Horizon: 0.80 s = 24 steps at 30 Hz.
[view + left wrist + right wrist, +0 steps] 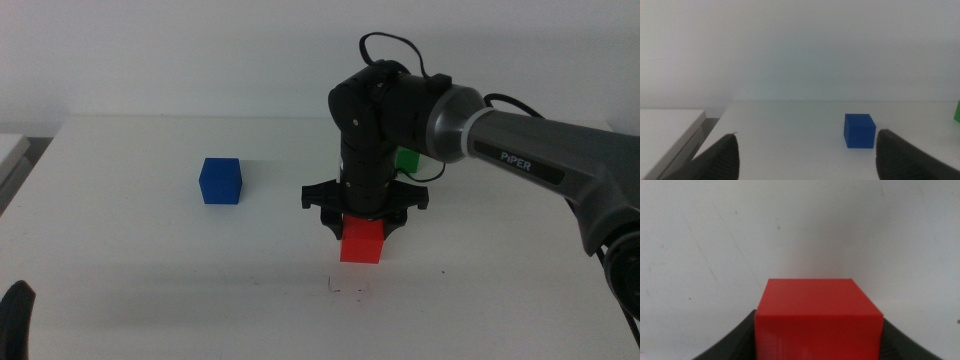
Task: Stack red cubes first, then green, then blue cubes in a specific spot.
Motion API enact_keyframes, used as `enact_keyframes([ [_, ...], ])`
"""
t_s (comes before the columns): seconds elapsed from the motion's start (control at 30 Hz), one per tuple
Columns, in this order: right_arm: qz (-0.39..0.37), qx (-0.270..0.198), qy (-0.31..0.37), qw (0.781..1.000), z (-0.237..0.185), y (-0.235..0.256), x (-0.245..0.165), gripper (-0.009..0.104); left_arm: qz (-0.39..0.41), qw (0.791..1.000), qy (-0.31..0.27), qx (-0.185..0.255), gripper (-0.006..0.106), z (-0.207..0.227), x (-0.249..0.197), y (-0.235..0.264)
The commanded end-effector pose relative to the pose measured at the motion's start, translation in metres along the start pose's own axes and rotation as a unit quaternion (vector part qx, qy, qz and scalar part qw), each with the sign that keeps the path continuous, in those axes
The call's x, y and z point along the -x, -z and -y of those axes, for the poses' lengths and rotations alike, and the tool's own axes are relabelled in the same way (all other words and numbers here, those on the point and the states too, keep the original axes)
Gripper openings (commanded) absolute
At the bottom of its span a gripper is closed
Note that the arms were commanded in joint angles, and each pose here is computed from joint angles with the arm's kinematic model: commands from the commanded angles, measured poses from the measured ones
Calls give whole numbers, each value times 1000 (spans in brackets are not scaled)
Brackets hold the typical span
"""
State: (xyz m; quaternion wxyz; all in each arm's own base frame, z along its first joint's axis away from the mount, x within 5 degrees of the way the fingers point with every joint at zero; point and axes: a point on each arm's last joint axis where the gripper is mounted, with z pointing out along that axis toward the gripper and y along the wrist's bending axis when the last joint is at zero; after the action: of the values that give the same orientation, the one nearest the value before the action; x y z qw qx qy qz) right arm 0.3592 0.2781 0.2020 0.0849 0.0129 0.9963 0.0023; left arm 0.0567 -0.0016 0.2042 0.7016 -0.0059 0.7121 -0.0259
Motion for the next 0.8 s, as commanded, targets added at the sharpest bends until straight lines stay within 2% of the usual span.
enact_keyframes([
  [0.0, 4, -5, -8, 1000, -2, 4, -1, 4, 8, 1000, 7, 1, 94, 0, 1, 0],
  [0.17, -1, 3, -23, 1000, -4, 4, -2, 4, 8, 1000, 7, 1, 94, 0, 1, 0],
  [0.43, 4, -22, 1, 1000, -19, -9, -14, 4, 8, 1000, 7, 1, 94, 0, 1, 0],
  [0.77, -10, -29, 6, 1000, -23, -25, -18, 4, 8, 1000, 7, 1, 94, 0, 1, 0],
])
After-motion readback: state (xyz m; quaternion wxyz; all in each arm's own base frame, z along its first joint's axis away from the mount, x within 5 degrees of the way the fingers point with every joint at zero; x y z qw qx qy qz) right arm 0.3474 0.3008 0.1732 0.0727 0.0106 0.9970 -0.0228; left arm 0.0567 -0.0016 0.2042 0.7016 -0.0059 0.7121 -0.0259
